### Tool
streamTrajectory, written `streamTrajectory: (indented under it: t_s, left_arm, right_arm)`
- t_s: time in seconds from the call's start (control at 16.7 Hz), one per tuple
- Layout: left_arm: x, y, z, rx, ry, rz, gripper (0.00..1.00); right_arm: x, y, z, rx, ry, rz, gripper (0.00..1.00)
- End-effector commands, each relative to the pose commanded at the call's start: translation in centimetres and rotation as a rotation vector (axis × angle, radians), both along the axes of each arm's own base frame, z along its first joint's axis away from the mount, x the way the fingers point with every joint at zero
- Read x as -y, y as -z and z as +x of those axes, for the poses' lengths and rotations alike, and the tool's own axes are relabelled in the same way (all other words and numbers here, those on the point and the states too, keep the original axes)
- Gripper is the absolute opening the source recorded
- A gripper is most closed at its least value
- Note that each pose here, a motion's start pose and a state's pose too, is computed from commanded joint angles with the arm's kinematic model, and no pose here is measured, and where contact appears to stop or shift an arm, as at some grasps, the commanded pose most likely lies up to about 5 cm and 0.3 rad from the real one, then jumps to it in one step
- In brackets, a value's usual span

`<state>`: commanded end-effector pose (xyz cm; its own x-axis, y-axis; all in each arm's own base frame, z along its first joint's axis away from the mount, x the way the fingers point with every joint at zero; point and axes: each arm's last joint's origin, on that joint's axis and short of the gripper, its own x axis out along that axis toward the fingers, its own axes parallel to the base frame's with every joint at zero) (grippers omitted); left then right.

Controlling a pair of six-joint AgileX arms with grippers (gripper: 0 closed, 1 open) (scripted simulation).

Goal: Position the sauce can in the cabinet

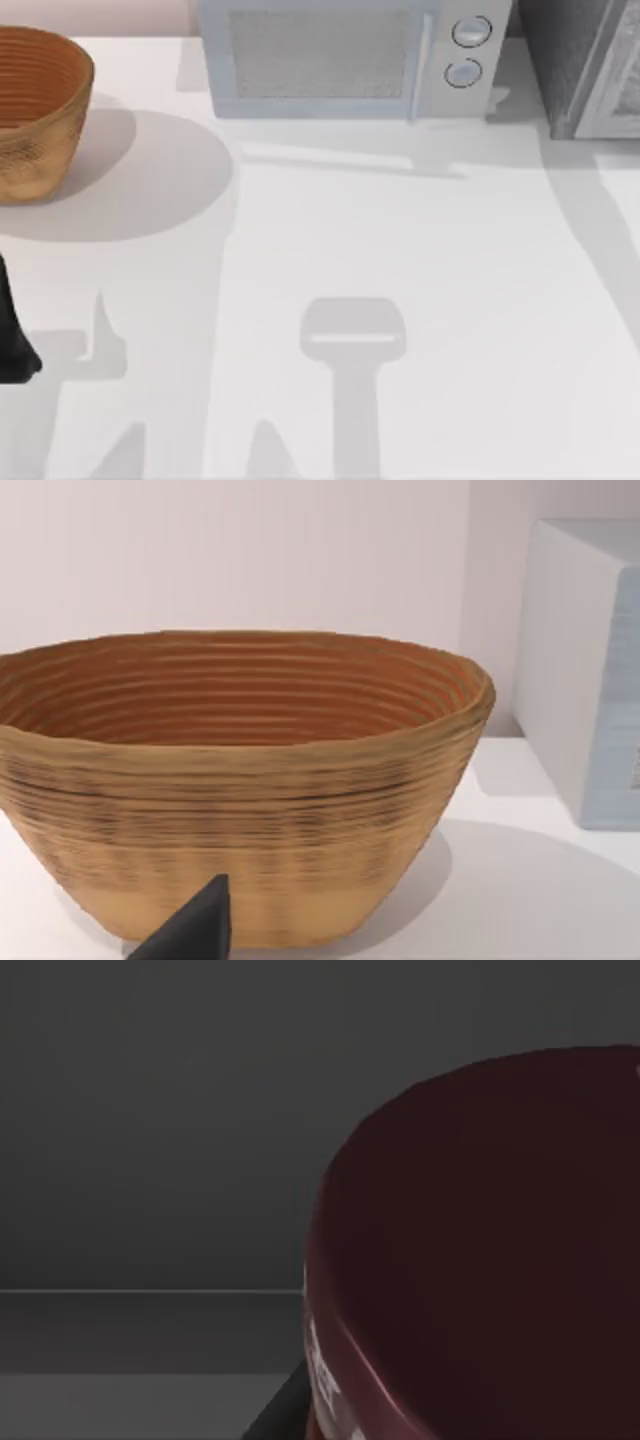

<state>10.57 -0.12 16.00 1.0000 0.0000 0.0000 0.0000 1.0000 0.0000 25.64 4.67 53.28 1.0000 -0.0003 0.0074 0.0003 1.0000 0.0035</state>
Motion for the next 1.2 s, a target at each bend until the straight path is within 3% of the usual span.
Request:
streamTrajectory:
  t_s: [0.18, 0.48, 0.9, 1.2]
  left_arm:
    - [0.0, 0.0, 0.0, 0.0, 0.0, 0.0, 1.0]
    - [0.0, 0.0, 0.0, 0.0, 0.0, 0.0, 1.0]
    - [0.0, 0.0, 0.0, 0.0, 0.0, 0.0, 1.0]
    - [0.0, 0.0, 0.0, 0.0, 0.0, 0.0, 1.0]
  right_arm:
    - [-0.1, -0.3, 3.6, 0.009, 0.006, -0.002, 0.0]
    - [-0.2, 1.8, 12.1, -0.019, -0.006, -0.001, 0.0]
    - [0.1, 2.3, 14.0, -0.011, -0.004, -0.001, 0.0]
    - [0.1, 2.3, 14.0, -0.011, -0.004, -0.001, 0.38]
